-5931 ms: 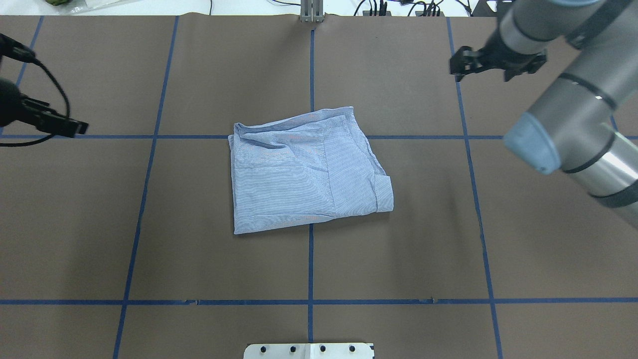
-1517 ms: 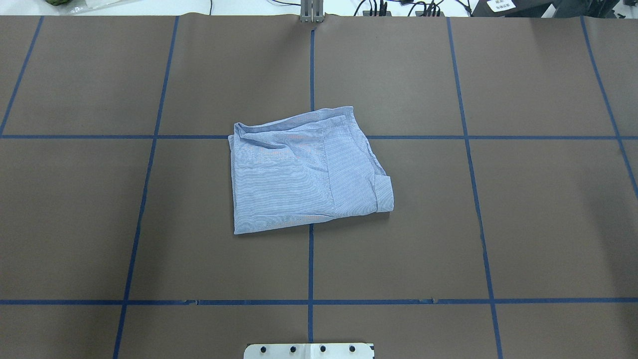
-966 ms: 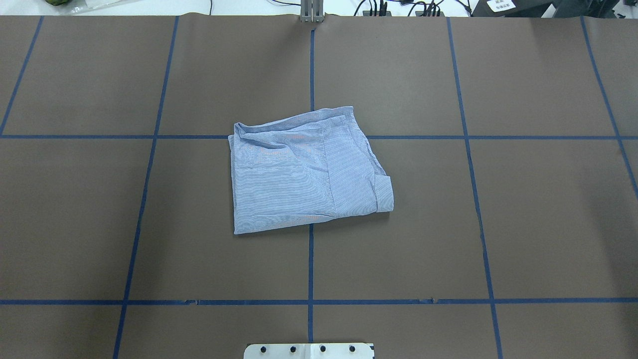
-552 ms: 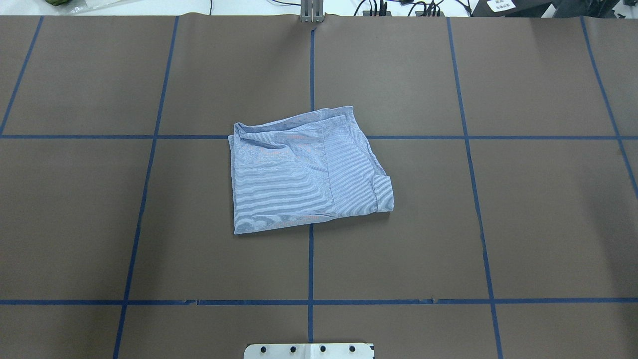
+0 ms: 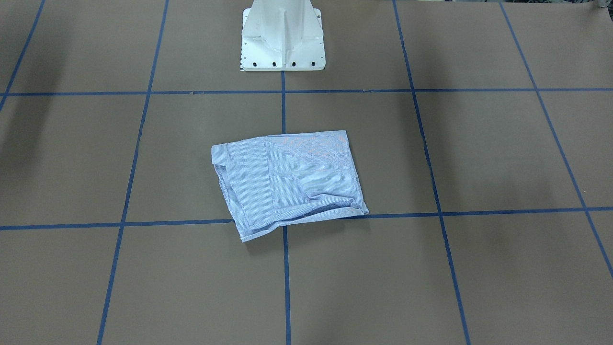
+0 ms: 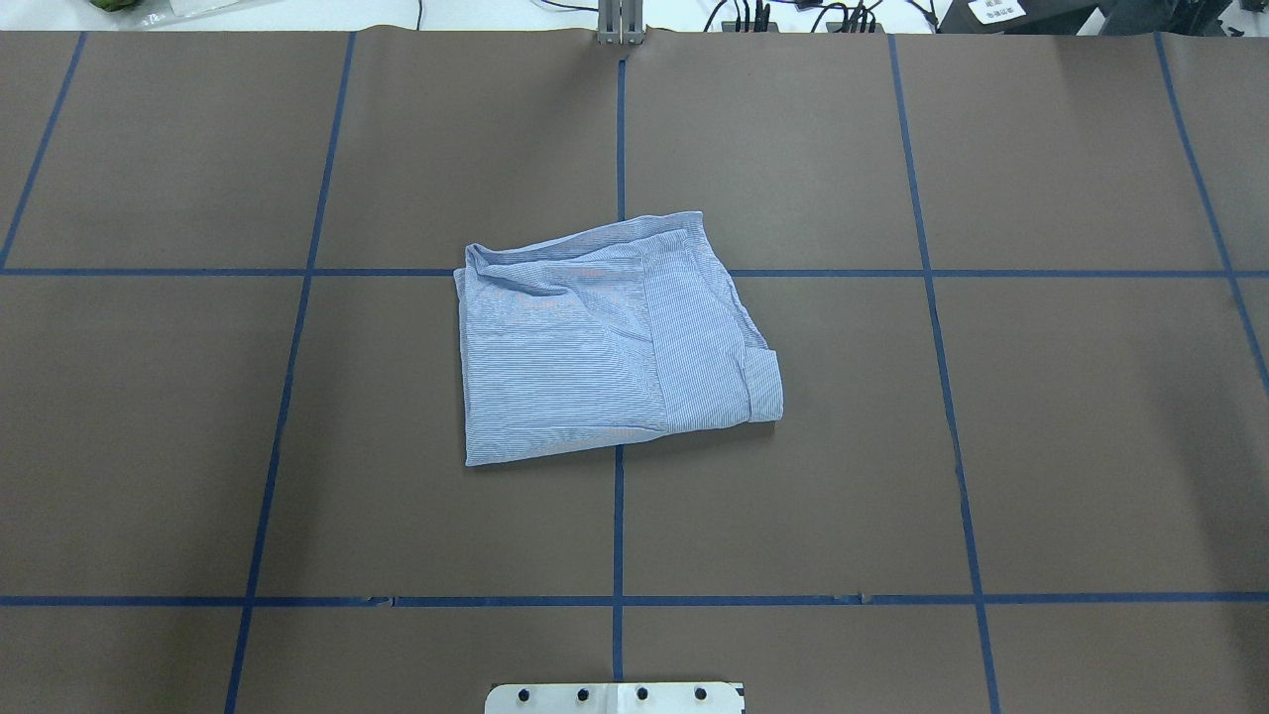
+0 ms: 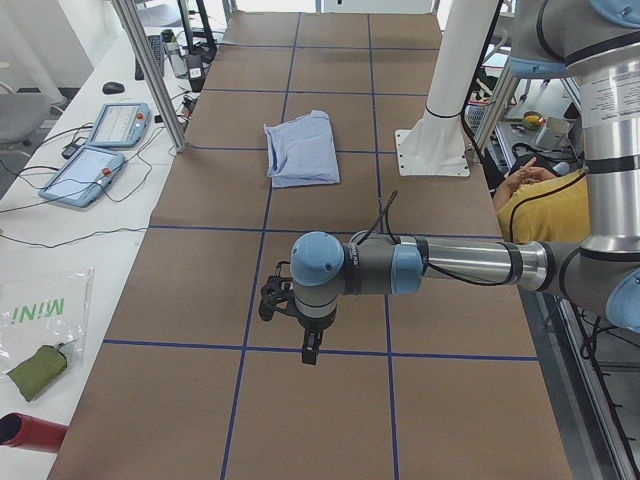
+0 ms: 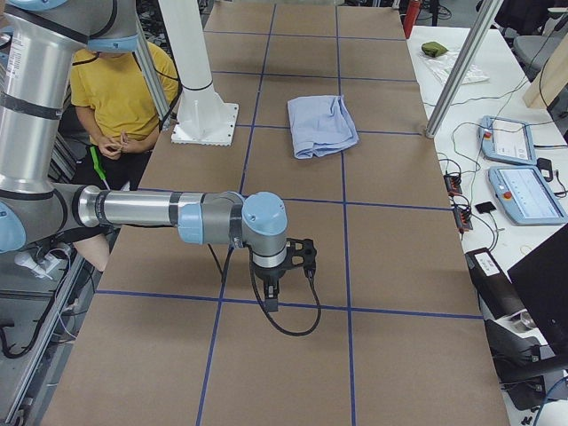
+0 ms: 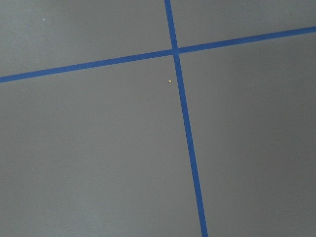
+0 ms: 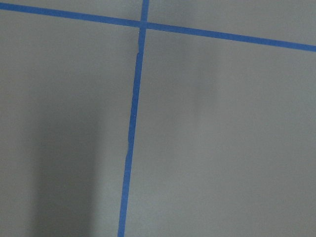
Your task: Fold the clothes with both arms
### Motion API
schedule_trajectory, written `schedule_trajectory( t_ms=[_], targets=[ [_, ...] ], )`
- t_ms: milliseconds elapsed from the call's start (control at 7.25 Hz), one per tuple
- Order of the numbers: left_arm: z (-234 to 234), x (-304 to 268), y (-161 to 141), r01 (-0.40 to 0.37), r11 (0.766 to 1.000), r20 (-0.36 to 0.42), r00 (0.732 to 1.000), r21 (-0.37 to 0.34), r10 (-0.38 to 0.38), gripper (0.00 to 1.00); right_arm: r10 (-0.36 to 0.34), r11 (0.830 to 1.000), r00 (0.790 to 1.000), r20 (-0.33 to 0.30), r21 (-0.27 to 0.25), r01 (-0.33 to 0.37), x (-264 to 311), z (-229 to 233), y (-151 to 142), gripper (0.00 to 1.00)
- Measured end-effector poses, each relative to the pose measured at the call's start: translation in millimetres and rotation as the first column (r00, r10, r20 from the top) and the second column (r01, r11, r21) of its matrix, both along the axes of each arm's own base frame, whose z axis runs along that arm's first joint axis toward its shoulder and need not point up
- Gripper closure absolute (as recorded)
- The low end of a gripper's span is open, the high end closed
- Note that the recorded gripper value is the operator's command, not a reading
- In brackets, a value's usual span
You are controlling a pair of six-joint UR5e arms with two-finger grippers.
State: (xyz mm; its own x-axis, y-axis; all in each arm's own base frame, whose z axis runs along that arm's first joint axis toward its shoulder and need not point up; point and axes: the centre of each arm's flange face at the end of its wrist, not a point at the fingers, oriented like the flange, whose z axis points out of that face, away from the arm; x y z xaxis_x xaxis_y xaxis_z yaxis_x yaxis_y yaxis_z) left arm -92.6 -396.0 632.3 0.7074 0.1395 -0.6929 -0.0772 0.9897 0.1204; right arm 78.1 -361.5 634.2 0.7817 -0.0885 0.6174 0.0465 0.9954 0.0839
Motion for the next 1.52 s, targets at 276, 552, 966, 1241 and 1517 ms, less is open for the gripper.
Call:
schedule_trajectory(
  t_ms=[276, 552, 966, 1241, 1517],
  targets=[
    [12.5, 0.5, 8.3, 0.0, 1.0, -0.001, 1.0, -0.028, 0.0, 0.0, 0.0, 1.0, 1.0, 0.002, -0.015, 0.0, -0.4, 4.3, 10.3, 0.0],
    [20.5, 0.9, 13.2, 0.0, 0.999, -0.003, 1.0, -0.046, 0.0, 0.0, -0.001, 1.0, 1.0, 0.004, -0.019, 0.001, -0.6, 4.8, 15.3, 0.0],
    [29.8, 1.3, 14.9, -0.001, 0.998, -0.004, 1.0, -0.065, 0.001, 0.0, -0.002, 1.0, 1.0, 0.005, -0.022, 0.002, -0.9, 5.3, 16.8, 0.0],
    [29.3, 1.5, 11.6, -0.002, 0.998, -0.006, 1.0, -0.062, 0.002, 0.0, -0.002, 1.0, 1.0, 0.01, -0.02, 0.002, -1.5, 4.5, 16.4, 0.0],
    [24.1, 2.2, 6.2, -0.003, 0.999, -0.007, 1.0, -0.046, 0.003, 0.0, -0.002, 1.0, 1.0, 0.014, -0.023, 0.002, -1.9, 5.6, 16.5, 0.0]
  ],
)
